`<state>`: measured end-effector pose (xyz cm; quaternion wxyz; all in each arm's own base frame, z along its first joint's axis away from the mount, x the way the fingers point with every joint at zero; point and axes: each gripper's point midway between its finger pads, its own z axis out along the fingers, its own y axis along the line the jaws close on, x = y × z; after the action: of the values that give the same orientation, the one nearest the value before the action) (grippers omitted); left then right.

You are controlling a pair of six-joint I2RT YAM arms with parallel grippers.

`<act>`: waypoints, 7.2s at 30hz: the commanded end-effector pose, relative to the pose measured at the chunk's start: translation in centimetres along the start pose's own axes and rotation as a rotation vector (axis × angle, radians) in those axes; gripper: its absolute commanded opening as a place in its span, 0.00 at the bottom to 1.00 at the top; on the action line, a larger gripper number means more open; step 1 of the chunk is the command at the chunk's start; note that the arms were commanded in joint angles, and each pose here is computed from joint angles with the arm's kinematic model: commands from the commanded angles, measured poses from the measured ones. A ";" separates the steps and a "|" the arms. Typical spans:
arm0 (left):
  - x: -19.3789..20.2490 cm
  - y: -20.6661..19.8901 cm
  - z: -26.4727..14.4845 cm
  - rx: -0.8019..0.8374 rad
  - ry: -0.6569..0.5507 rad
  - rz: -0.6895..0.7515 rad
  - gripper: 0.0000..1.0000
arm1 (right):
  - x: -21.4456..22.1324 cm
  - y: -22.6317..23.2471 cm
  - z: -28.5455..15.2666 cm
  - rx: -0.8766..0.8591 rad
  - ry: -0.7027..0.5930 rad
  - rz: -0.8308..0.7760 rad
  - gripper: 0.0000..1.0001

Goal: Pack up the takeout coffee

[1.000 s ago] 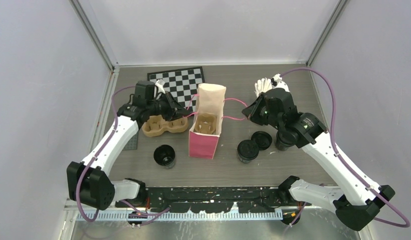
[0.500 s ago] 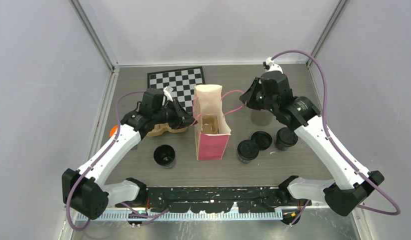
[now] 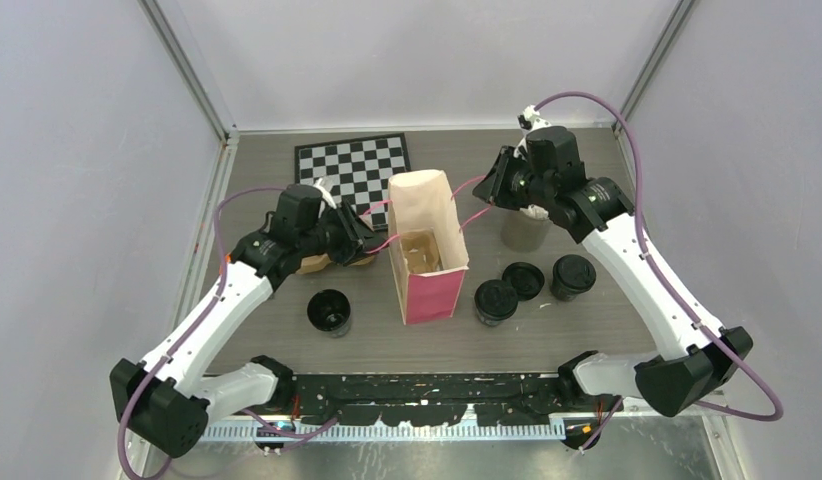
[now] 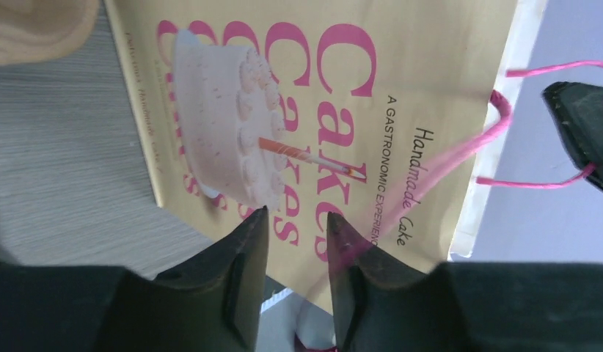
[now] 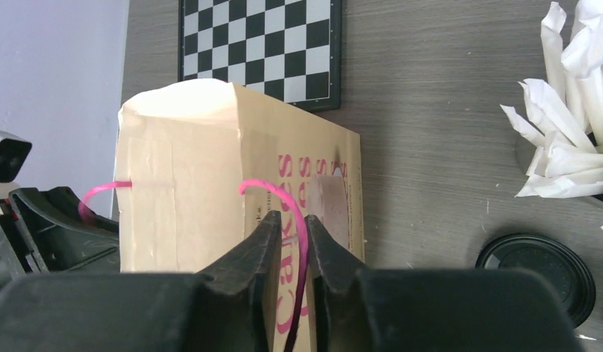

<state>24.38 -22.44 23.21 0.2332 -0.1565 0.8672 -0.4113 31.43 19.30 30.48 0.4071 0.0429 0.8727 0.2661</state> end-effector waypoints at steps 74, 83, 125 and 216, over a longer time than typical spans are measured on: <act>-7.9 -8.7 3.0 -0.035 0.069 0.816 0.41 | 13.0 -10.0 -3.7 0.055 -0.028 -0.248 0.94; -7.9 -8.9 2.5 -0.052 0.064 0.774 0.99 | 10.8 -10.3 -5.5 0.063 -0.032 -0.606 0.95; -6.6 -5.5 -1.8 -0.160 0.018 0.754 1.00 | 16.8 -10.8 -2.6 -0.178 0.285 -0.983 1.00; -7.3 -4.7 -2.7 -0.227 0.019 0.754 1.00 | 17.9 -11.8 -0.5 -0.108 0.319 -1.005 1.00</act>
<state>29.85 -20.17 28.61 0.3207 0.1484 0.9172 -0.1840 19.81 13.77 12.17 0.3296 -0.4534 0.8232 0.0905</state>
